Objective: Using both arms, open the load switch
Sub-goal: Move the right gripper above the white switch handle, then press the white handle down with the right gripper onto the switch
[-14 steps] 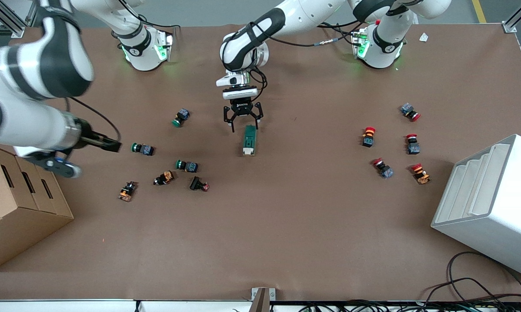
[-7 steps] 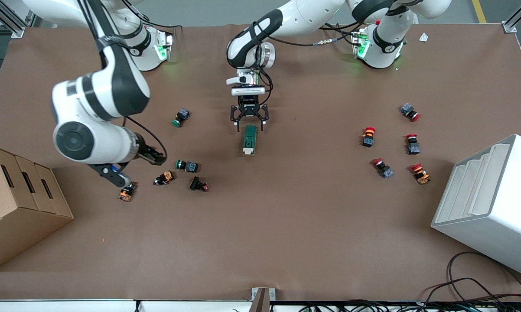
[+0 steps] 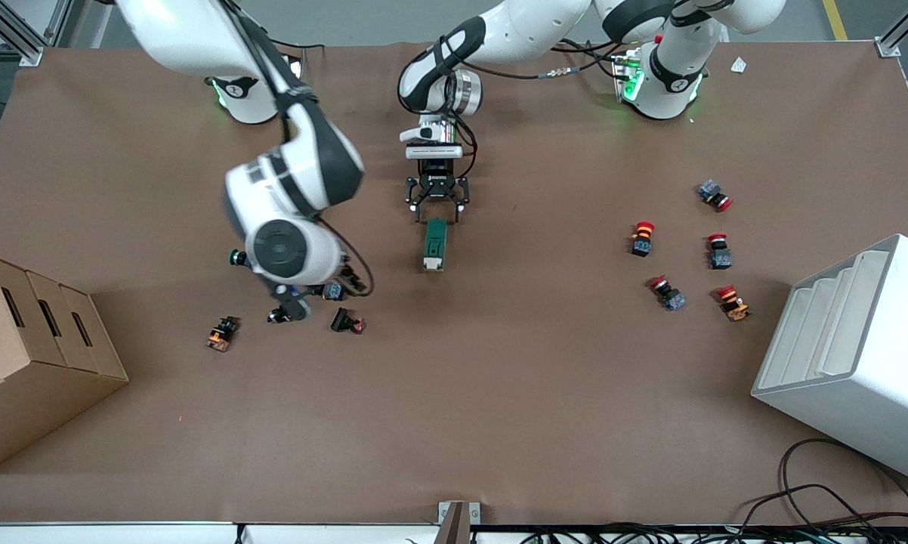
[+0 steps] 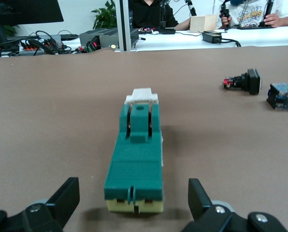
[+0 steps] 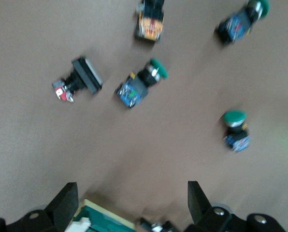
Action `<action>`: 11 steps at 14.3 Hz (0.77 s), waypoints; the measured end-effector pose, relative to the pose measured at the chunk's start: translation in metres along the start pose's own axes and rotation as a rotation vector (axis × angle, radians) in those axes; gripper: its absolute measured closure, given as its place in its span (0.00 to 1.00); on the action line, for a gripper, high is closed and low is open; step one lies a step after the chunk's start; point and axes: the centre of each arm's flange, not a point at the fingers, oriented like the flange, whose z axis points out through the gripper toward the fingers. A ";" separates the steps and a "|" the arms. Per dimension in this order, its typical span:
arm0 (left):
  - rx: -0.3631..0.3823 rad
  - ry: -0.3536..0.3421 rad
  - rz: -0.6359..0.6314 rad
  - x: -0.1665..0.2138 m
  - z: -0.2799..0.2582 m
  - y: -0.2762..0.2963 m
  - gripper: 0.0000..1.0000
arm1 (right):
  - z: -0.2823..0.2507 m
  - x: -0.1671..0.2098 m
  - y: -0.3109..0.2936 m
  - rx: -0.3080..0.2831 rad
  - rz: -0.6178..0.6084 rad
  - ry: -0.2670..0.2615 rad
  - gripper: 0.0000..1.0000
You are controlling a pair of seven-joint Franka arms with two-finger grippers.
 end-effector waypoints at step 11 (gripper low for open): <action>-0.006 0.062 0.042 -0.019 -0.013 0.000 0.00 | 0.110 -0.081 -0.067 0.062 0.293 0.015 0.00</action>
